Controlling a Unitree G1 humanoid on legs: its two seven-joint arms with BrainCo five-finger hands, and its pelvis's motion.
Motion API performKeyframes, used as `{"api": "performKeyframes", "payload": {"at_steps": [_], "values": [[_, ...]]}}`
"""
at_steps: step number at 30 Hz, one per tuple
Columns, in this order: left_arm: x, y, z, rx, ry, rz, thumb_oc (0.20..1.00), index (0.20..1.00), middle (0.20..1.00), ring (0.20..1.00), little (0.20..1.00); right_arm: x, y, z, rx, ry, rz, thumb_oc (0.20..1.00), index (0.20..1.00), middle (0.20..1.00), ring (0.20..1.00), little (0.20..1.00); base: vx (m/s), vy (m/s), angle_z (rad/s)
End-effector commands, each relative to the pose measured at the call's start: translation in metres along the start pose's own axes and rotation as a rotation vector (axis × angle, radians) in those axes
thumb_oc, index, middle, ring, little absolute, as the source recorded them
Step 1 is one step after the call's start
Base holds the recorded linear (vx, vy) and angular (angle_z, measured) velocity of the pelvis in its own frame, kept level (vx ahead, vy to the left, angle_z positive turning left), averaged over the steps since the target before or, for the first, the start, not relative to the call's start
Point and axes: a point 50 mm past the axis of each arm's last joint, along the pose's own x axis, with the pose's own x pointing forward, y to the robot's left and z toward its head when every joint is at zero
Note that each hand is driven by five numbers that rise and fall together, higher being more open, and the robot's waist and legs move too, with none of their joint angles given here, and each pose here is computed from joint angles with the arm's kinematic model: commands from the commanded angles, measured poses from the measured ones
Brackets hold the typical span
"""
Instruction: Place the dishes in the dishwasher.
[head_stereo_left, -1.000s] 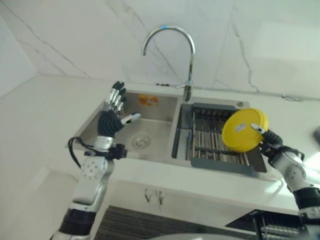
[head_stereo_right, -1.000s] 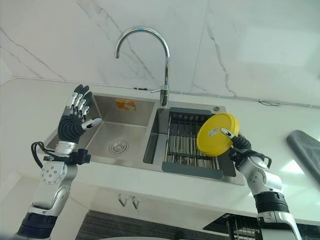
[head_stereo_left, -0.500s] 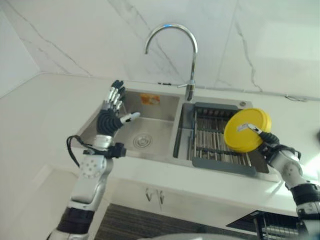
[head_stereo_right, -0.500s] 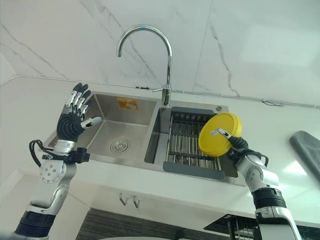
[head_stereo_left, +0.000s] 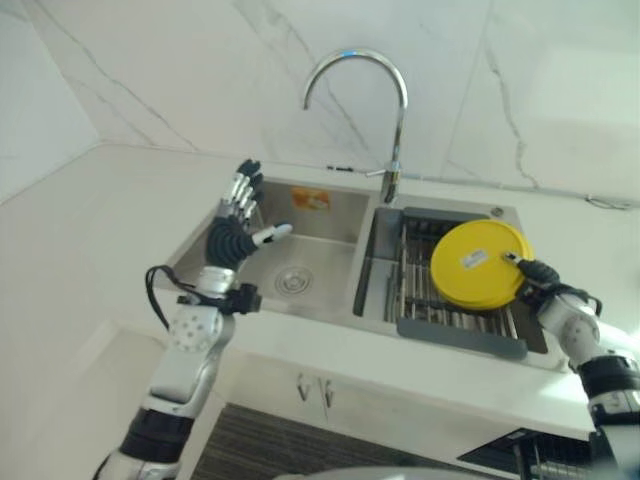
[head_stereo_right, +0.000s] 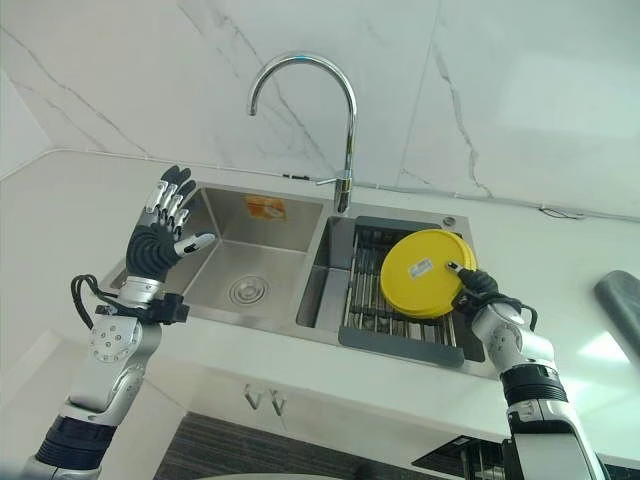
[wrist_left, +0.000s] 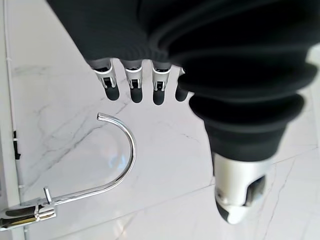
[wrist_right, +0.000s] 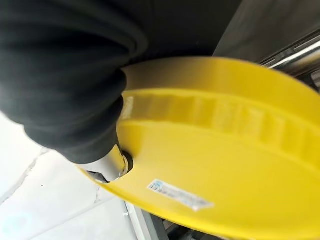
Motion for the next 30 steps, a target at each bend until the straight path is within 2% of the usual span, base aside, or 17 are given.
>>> {"api": "performKeyframes", "payload": {"at_steps": [1, 12, 15, 20, 25, 27, 30], "values": [[0.017, 0.0, 0.017, 0.011, -0.096, -0.032, 1.0, 1.0, 1.0, 1.0, 1.0, 0.001, 0.018, 0.061, 0.077, -0.253, 0.025, 0.2, 0.2, 0.2, 0.2, 0.2, 0.0, 0.0, 0.0], [0.014, -0.001, 0.015, -0.001, -0.102, -0.022, 1.0, 1.0, 1.0, 1.0, 1.0, -0.005, 0.024, 0.06, 0.27, -0.312, 0.043, 0.2, 0.2, 0.2, 0.2, 0.2, 0.0, 0.002, 0.01], [0.012, 0.001, 0.015, 0.003, -0.104, -0.016, 1.0, 1.0, 1.0, 1.0, 1.0, -0.013, 0.028, 0.056, 0.408, -0.339, 0.131, 0.2, 0.2, 0.2, 0.2, 0.2, -0.05, -0.084, 0.01], [0.007, 0.005, 0.012, 0.017, -0.092, -0.006, 1.0, 1.0, 1.0, 1.0, 1.0, -0.031, 0.037, 0.058, 0.523, -0.403, 0.228, 0.2, 0.2, 0.2, 0.2, 0.2, -0.04, -0.122, 0.0], [-0.005, 0.013, 0.009, 0.023, -0.069, 0.027, 1.0, 1.0, 1.0, 1.0, 1.0, -0.052, 0.048, 0.056, 0.563, -0.483, 0.327, 0.2, 0.2, 0.2, 0.2, 0.2, -0.04, -0.122, -0.02], [-0.017, 0.022, 0.013, 0.002, -0.104, 0.085, 1.0, 1.0, 1.0, 1.0, 1.0, -0.076, 0.045, 0.054, 0.636, -0.548, 0.409, 0.2, 0.2, 0.2, 0.2, 0.2, -0.18, -0.018, 0.01], [-0.022, 0.023, 0.018, -0.001, -0.145, 0.107, 1.0, 1.0, 1.0, 1.0, 1.0, -0.085, 0.046, 0.058, 0.648, -0.593, 0.462, 0.2, 0.2, 0.2, 0.2, 0.2, -0.26, 0.109, -0.14]]}}
